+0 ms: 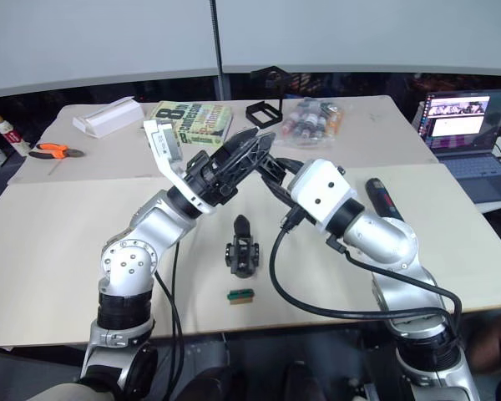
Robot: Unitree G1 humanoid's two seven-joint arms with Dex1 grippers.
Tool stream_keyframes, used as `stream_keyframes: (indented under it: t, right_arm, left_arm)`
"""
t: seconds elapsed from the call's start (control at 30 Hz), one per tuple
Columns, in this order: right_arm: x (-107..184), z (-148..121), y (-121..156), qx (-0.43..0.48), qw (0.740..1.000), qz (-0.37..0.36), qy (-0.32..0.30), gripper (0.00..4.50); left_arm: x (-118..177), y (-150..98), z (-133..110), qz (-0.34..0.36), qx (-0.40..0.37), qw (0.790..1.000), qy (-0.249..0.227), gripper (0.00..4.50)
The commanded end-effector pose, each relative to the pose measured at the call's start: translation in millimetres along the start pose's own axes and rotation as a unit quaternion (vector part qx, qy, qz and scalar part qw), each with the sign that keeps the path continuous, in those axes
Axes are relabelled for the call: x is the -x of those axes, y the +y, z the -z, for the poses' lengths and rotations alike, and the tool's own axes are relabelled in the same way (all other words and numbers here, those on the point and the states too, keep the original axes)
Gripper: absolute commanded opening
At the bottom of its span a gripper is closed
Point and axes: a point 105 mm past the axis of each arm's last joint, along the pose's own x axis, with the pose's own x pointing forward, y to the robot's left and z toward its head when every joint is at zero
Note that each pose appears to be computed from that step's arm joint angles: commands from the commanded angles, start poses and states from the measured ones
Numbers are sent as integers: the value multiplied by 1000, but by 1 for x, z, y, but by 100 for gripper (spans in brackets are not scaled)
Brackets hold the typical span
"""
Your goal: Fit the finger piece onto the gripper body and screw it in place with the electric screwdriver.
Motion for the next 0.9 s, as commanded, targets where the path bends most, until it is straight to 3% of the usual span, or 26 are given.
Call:
stream_keyframes:
  t: [0.03,0.2,0.23,0.37,0.4,0.57,0.63,0.7,0.8,0.9]
  right_arm:
    - [3,-20,-5,34,999,13,-37,112]
    - [2,-23,-5,44,998,10,-43,112]
    - [2,-23,-4,44,998,7,-42,112]
    - [4,-24,-6,26,999,-6,-46,112]
    - [5,-24,-7,24,999,-16,-44,218]
    - [13,-23,-22,3,997,-65,-42,388]
    - [19,-22,-29,-40,993,-107,-38,446]
    - [38,-16,-20,-160,955,-250,18,446]
    - [50,-14,-20,-247,911,-320,76,446]
    - [59,-15,-5,-305,865,-377,125,446]
  left_arm:
    - [0,-3,-6,5,-6,1000,-12,271]
    - [0,-5,-2,9,15,1000,-6,31]
    - [0,-5,-1,11,22,1000,-5,0]
    - [1,-7,-4,18,39,999,-9,0]
    - [1,-6,-7,20,39,999,-9,0]
    - [2,-4,-18,44,22,999,9,0]
    - [4,-5,-20,66,11,997,46,0]
    - [13,-11,-17,116,-9,984,137,0]
    - [26,-19,-11,170,-28,955,243,0]
    - [30,-26,-6,204,-39,932,297,0]
